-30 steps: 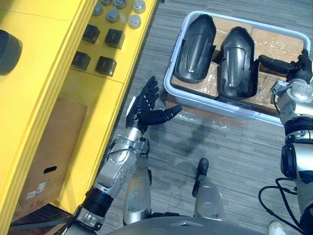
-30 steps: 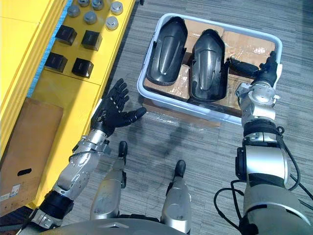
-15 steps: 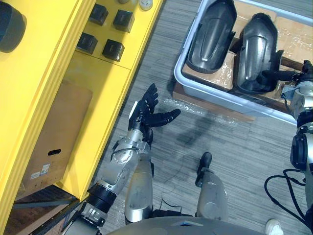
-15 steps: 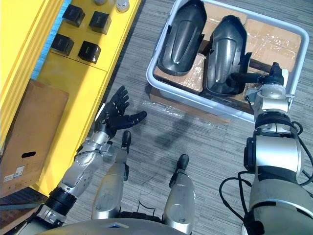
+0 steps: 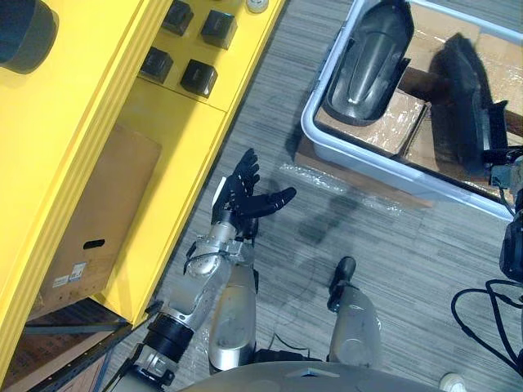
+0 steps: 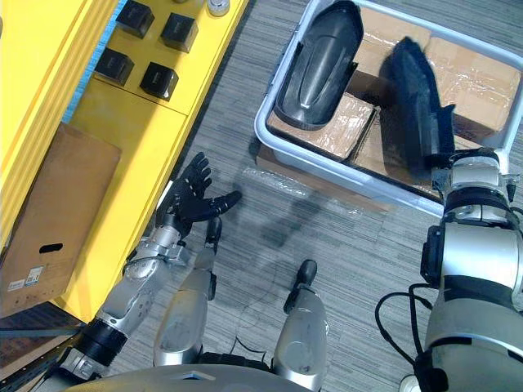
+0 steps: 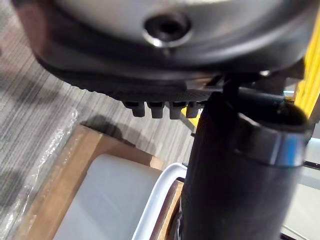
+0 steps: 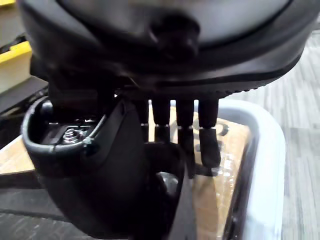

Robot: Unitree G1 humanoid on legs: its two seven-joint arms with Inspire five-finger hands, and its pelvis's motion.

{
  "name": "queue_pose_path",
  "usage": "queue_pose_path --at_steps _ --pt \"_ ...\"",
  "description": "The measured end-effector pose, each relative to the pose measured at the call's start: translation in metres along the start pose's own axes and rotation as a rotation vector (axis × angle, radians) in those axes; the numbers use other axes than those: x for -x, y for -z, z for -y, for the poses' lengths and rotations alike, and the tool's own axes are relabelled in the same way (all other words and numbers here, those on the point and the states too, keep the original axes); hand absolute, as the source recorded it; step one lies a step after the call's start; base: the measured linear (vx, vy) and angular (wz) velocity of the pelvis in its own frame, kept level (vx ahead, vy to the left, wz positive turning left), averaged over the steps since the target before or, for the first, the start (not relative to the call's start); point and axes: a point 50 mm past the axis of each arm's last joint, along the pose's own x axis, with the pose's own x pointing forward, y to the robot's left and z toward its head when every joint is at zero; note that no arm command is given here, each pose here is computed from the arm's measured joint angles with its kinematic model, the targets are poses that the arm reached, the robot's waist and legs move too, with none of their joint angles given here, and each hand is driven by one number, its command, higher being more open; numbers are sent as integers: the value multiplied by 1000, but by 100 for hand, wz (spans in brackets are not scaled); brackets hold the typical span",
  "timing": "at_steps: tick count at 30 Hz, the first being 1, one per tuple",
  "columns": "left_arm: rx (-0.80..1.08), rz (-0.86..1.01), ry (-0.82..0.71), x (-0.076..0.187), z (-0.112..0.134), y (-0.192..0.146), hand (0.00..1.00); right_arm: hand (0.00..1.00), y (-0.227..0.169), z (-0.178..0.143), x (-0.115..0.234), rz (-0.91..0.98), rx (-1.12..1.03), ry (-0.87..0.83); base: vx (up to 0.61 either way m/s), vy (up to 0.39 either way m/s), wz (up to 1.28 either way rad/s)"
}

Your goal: Walk over and take three plastic housings, then place them on the shelf

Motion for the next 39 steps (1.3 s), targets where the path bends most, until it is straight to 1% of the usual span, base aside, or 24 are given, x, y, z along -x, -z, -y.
queue_pose_path --at_steps 4,8,9,11,16,19,21,22,23,25,27,28,30,32,34,35,36,38,39 --pt "6 -17 -30 7 -6 5 100 0 12 0 -2 -77 -30 9 -13 -55 -2" --pt "4 4 -50 14 -14 -1 100 0 28 -1 -5 -161 -157 22 -8 -47 -5" --pt "0 11 -48 15 -15 -3 100 0 39 -2 -8 -182 -211 24 7 -47 -7" --pt "2 20 -47 16 -14 -5 100 0 45 -2 -10 -184 -259 42 0 -49 -4" --pt "10 46 -17 21 -10 -11 100 0 38 10 -12 -28 -313 202 -6 -39 -6" --pt "-10 61 6 26 -12 -17 100 0 23 22 -8 169 -292 315 44 -38 -8" --pt "-15 94 38 28 -12 -25 100 0 5 29 4 356 -302 376 51 -38 -4" --pt "-7 104 50 28 -11 -28 100 0 2 30 7 402 -288 389 53 -46 -4" --pt "24 131 92 27 -6 -35 100 0 -3 28 15 510 -237 423 45 -40 -3" --pt "57 147 142 27 -1 -40 100 0 0 15 23 589 -210 423 65 -49 -8" --pt "133 106 213 23 6 -39 100 0 17 -24 35 642 -212 340 98 -52 -19" --pt "154 91 233 21 9 -38 100 0 22 -34 39 656 -206 316 107 -40 -27" --pt "228 34 319 13 25 -36 100 0 37 -58 54 702 -188 252 81 -30 -27" --pt "288 -2 360 9 35 -34 100 0 39 -71 66 746 -179 220 38 -16 -24" --pt "402 -79 389 0 50 -27 100 0 38 -85 85 827 -150 180 -1 -22 -28" --pt "424 -105 386 -2 53 -23 100 0 39 -89 89 841 -143 170 -24 -21 -35" --pt "484 -185 374 -7 61 -11 100 0 41 -96 97 859 -153 138 -12 -31 -26" --pt "530 -264 356 -10 66 0 100 0 40 -99 104 882 -163 119 -25 -39 -21" --pt "582 -331 332 -11 68 9 100 0 38 -102 109 906 -161 111 -43 -30 -19"
